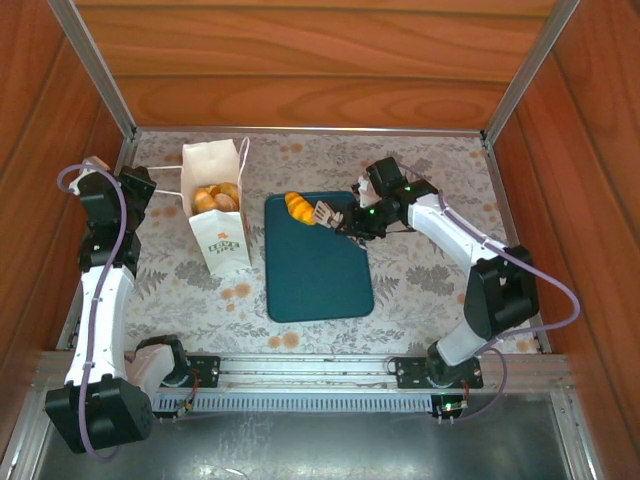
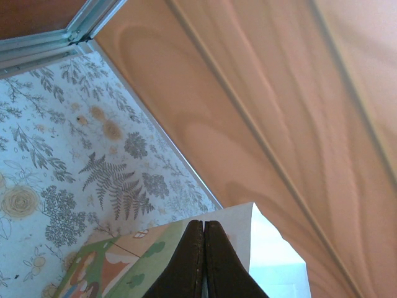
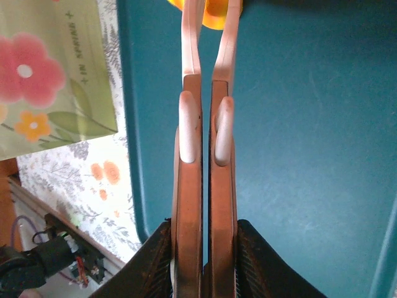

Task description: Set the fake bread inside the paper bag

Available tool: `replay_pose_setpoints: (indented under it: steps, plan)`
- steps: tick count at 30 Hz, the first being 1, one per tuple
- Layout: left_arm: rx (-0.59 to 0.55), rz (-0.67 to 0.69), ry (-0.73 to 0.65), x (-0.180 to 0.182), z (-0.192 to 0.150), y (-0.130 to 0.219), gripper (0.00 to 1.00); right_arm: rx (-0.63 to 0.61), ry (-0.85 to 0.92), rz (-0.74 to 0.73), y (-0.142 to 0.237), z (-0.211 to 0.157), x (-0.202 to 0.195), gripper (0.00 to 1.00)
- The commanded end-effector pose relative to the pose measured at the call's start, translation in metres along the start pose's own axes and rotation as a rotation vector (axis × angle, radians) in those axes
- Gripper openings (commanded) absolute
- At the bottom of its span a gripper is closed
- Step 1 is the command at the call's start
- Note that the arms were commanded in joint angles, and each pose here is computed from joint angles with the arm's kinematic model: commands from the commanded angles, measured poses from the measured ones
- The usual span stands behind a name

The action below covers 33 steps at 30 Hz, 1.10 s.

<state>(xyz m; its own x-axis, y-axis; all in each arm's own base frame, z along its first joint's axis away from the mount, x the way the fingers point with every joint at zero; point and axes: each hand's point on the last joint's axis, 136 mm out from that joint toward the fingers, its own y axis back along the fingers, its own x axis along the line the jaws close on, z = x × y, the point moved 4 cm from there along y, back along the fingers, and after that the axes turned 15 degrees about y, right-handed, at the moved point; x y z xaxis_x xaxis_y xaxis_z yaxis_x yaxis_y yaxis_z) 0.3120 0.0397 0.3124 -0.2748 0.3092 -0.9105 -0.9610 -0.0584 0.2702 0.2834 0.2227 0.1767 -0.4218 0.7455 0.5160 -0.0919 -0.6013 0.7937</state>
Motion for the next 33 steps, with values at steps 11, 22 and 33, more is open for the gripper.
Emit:
replay_pose_setpoints:
  steps: [11,22,33]
  plan:
    - [-0.017,-0.033,0.006,-0.012,0.006,0.003,0.0,-0.05,0.095,0.025,0.032,-0.005,0.034,0.29]
    - [-0.016,-0.026,0.013,-0.009,0.005,0.003,0.0,-0.05,0.356,-0.143,0.031,0.023,0.034,0.43]
    - [-0.017,-0.024,0.014,-0.009,0.005,0.002,0.0,0.02,0.466,-0.248,0.001,0.035,0.019,0.45]
